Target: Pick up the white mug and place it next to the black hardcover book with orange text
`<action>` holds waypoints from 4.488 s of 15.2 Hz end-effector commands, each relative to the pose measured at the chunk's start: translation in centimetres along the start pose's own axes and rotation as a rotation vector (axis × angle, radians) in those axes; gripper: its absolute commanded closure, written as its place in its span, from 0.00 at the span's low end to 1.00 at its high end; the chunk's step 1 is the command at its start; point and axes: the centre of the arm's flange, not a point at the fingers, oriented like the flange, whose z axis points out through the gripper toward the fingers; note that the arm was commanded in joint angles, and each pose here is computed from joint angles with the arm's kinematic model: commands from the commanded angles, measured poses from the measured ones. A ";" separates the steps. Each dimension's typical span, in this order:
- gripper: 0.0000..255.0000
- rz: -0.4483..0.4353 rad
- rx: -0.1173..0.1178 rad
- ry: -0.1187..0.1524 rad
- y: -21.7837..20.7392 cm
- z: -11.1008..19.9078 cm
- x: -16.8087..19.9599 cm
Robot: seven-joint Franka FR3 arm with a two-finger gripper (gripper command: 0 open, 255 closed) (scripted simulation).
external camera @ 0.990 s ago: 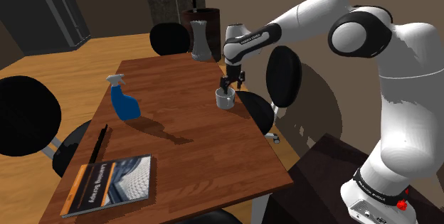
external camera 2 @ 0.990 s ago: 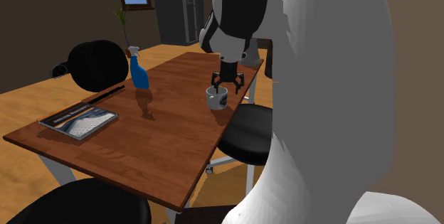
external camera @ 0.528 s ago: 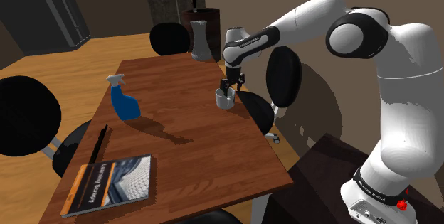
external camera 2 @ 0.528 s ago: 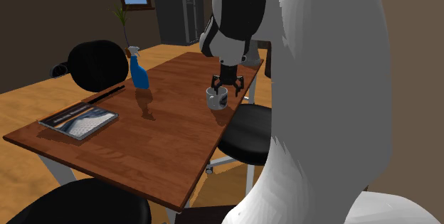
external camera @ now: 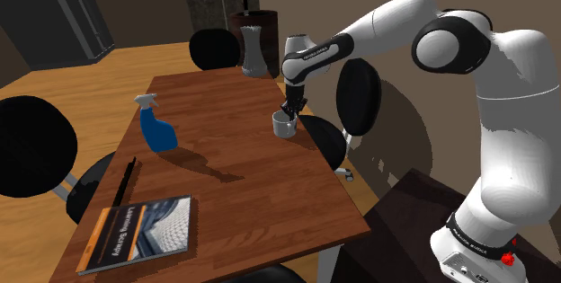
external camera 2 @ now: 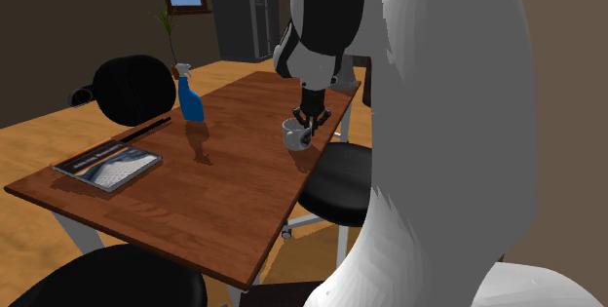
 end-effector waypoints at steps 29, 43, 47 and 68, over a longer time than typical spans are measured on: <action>1.00 0.000 0.000 0.000 -0.7 -13.2 0.0; 1.00 0.000 0.000 0.000 -12.4 -14.5 -6.3; 1.00 0.000 0.000 0.000 -17.1 -14.2 -8.8; 1.00 0.000 0.000 0.000 -41.4 -13.0 -22.0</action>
